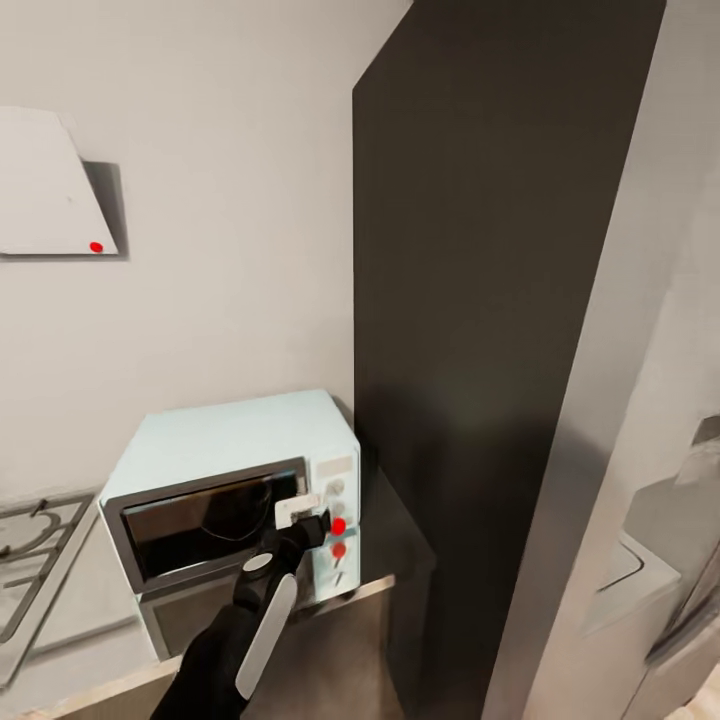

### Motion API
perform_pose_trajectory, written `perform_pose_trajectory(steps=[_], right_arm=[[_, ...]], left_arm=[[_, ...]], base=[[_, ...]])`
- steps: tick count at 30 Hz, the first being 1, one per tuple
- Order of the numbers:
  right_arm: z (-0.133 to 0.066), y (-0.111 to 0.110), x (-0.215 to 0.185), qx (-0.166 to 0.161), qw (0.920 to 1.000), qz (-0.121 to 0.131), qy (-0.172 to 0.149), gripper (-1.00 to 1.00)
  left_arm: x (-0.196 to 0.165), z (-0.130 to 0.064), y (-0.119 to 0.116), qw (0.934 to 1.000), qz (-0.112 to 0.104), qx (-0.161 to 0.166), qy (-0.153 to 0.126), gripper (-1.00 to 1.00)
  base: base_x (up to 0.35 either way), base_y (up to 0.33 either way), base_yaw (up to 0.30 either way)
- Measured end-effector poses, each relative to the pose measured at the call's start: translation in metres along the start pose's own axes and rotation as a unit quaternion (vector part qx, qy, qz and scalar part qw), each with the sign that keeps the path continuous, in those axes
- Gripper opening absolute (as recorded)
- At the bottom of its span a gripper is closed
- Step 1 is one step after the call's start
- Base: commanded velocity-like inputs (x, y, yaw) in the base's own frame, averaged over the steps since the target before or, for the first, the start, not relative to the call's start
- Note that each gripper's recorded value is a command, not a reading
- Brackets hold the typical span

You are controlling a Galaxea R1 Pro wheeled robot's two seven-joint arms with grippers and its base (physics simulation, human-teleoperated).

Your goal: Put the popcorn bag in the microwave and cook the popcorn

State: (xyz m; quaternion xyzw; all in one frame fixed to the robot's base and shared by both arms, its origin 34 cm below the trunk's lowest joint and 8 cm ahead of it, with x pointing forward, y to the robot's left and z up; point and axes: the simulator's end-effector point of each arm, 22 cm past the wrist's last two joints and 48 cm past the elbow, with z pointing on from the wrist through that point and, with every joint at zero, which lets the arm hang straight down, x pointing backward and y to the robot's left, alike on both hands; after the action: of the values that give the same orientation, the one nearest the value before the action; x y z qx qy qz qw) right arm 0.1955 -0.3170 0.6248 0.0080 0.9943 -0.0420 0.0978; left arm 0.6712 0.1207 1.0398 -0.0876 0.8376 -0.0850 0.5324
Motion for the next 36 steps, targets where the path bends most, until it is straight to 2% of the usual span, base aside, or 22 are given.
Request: perform_pose_trajectory(steps=[22,26,27,28,29,30,31,32,34,35,36], right_arm=[[0.0,0.0,0.0,0.0,1.0,-0.001,0.0,1.0],[0.0,0.0,0.0,0.0,1.0,-0.002,0.0,1.0],[0.0,0.0,0.0,0.0,1.0,-0.002,0.0,1.0],[0.0,0.0,0.0,0.0,1.0,-0.003,0.0,1.0],[0.0,0.0,0.0,-0.001,1.0,-0.003,0.0,1.0],[0.0,0.0,0.0,0.001,1.0,-0.003,0.0,1.0],[0.0,-0.001,0.0,0.003,1.0,-0.003,-0.001,1.0],[0.0,-0.002,-0.001,0.005,1.0,-0.002,-0.002,1.0],[0.0,-0.001,-0.001,0.005,1.0,-0.003,-0.003,1.0],[0.0,-0.001,-0.001,0.005,1.0,-0.004,-0.003,1.0],[0.0,-0.001,-0.002,0.005,1.0,-0.004,-0.005,1.0]], left_arm=[[0.003,-0.001,-0.003,1.0,0.005,0.002,0.005,1.0],[0.01,0.001,-0.004,0.9999,-0.005,0.004,0.015,1.0],[0.02,0.003,-0.002,0.9996,-0.006,0.002,0.027,1.0],[0.05,0.008,0.005,0.9982,-0.006,-0.005,0.059,1.0],[0.083,0.012,0.013,0.9954,-0.006,-0.015,0.094,1.0],[0.131,0.013,0.023,0.9889,-0.012,-0.027,0.146,1.0],[0.168,0.01,0.031,0.9817,-0.021,-0.035,0.186,1.0],[0.22,0.002,0.042,0.9693,-0.059,-0.052,0.233,1.0],[0.275,-0.013,0.065,0.9544,-0.081,-0.085,0.275,1.0],[0.31,-0.027,0.08,0.9432,-0.083,-0.107,0.303,1.0],[0.348,-0.048,0.099,0.9289,-0.079,-0.132,0.337,1.0]], base=[[-0.346,0.0,0.0],[-0.346,0.0,0.0],[-0.346,0.0,0.0],[-0.346,0.0,0.0],[-0.346,0.0,0.0],[-0.346,0.0,0.0],[-0.346,0.0,0.0],[-0.346,0.0,0.0],[-0.346,0.0,0.0],[-0.346,0.0,0.0],[-0.346,0.0,0.0]])
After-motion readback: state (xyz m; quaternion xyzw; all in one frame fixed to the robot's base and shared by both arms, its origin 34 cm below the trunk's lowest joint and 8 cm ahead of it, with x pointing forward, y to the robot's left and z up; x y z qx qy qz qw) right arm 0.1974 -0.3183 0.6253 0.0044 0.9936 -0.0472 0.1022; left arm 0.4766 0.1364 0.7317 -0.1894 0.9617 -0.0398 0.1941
